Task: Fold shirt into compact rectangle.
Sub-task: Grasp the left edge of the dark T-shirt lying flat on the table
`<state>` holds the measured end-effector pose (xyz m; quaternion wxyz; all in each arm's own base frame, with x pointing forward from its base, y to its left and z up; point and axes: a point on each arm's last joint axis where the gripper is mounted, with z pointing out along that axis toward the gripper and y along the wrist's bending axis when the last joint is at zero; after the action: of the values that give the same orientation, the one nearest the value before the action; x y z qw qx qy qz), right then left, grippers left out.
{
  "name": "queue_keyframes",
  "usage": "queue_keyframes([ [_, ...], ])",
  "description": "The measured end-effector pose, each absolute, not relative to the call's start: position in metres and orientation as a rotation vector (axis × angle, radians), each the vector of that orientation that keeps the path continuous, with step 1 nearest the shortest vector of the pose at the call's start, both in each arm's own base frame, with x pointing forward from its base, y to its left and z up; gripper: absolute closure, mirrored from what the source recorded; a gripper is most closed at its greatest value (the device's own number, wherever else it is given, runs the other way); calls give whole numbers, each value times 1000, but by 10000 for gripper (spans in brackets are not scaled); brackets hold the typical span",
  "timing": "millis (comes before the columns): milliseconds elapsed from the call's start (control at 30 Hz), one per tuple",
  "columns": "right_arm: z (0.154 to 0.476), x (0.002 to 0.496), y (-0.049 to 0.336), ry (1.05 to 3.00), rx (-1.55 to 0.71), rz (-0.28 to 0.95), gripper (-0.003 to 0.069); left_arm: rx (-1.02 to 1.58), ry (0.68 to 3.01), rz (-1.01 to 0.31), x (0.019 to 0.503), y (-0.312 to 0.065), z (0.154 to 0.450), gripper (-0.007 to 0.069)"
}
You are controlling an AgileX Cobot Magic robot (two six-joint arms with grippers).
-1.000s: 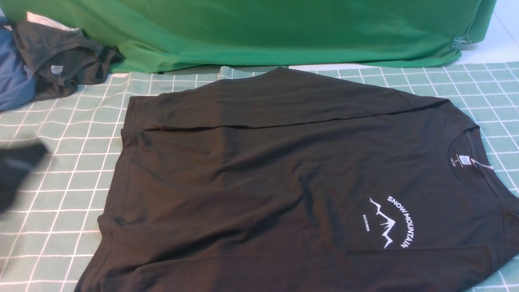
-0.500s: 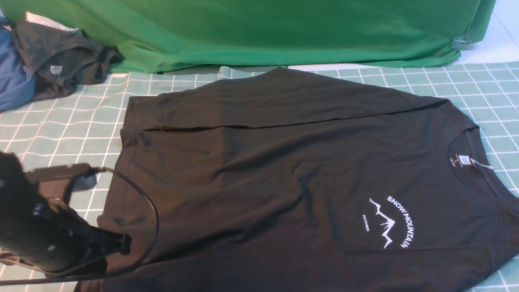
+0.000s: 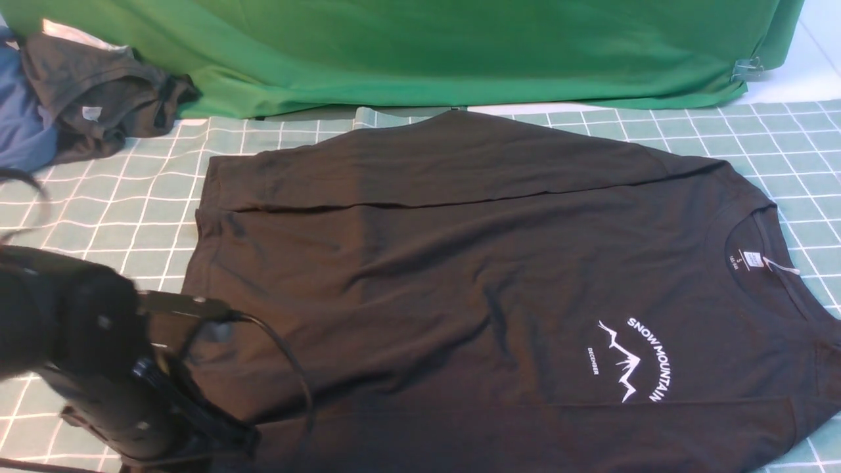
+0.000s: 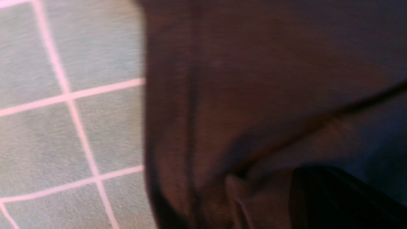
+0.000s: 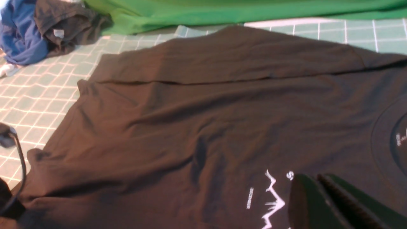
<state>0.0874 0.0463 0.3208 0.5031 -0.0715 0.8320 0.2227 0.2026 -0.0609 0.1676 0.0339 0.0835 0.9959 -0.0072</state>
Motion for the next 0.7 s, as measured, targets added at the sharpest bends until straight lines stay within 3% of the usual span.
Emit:
queue_keyframes([
  [200, 321, 87, 46, 2006, -178, 534, 620, 100, 3016, 178, 206, -55, 169, 581],
  [333, 321, 87, 46, 2005, -180, 532, 615, 39, 3017, 176, 206, -52, 169, 521],
  [567, 321, 87, 46, 2002, -198, 521, 608, 14, 3002, 147, 208, -54, 169, 319],
  [700, 321, 87, 46, 2001, -200, 520, 604, -36, 3027, 106, 207, -56, 166, 241],
])
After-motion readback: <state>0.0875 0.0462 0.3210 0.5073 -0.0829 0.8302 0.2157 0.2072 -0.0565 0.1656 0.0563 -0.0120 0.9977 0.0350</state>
